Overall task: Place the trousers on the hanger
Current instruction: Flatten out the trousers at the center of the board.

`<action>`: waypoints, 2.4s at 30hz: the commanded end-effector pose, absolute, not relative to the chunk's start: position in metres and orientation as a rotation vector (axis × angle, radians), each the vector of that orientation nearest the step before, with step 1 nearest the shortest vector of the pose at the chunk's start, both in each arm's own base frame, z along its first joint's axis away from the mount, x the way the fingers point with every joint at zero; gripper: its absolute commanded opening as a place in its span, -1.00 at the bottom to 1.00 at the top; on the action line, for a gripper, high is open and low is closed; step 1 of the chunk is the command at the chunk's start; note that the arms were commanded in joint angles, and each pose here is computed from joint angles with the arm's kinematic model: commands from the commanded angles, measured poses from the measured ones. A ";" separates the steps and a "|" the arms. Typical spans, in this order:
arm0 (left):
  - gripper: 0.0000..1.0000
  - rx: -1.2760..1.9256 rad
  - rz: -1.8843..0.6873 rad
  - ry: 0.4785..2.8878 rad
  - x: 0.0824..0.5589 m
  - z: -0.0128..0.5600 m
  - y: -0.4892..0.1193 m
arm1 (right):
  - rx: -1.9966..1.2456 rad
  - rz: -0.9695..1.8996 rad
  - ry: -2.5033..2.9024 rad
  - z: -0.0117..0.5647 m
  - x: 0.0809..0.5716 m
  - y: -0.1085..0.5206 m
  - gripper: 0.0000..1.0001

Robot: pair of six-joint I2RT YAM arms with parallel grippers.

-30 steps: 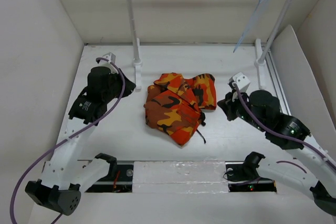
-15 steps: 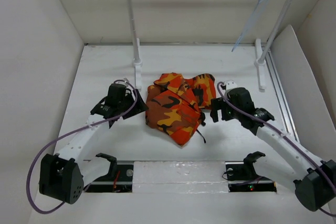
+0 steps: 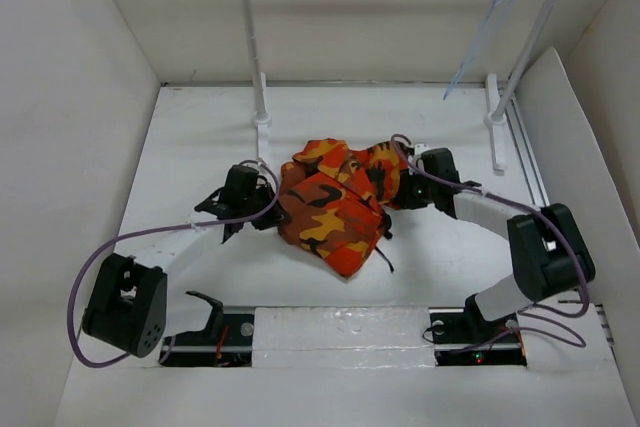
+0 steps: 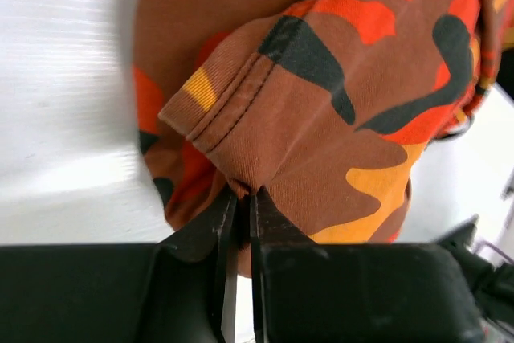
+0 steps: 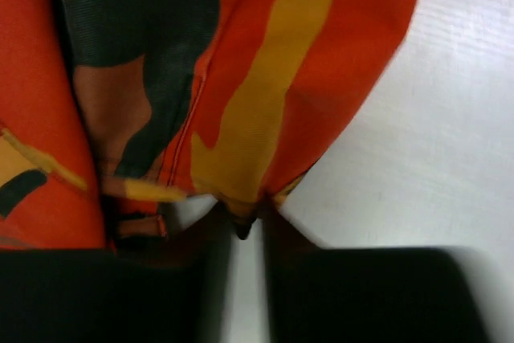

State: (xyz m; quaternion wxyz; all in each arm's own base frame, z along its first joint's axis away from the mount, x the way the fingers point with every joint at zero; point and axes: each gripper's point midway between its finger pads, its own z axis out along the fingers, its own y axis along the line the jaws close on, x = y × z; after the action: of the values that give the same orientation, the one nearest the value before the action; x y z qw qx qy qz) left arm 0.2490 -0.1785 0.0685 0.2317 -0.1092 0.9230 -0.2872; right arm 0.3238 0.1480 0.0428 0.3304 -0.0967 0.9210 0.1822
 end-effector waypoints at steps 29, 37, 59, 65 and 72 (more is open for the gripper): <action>0.49 -0.114 -0.406 2.331 0.397 0.170 -0.245 | -0.507 0.651 2.231 0.093 0.252 0.213 0.41; 0.45 0.008 -0.214 2.495 0.407 0.103 -0.260 | -0.445 0.660 2.232 0.086 0.253 0.210 0.35; -1.00 -0.178 -0.304 2.365 0.354 0.172 -0.179 | -0.368 0.847 2.195 0.071 0.313 0.241 0.34; -1.00 -0.237 -0.306 2.351 0.330 0.176 -0.157 | -0.419 0.980 2.225 0.049 0.312 0.273 -0.01; -1.00 -0.466 -0.333 2.110 0.340 0.250 -0.086 | -0.378 0.904 2.016 0.142 0.332 0.255 -1.00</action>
State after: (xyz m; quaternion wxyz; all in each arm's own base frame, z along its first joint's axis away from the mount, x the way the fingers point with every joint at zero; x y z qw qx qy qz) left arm 0.3313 -0.1249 0.1934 0.3875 -0.1335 0.9043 -0.1197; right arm 0.3076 0.2562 0.0523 0.3259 -0.1384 0.8652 0.3551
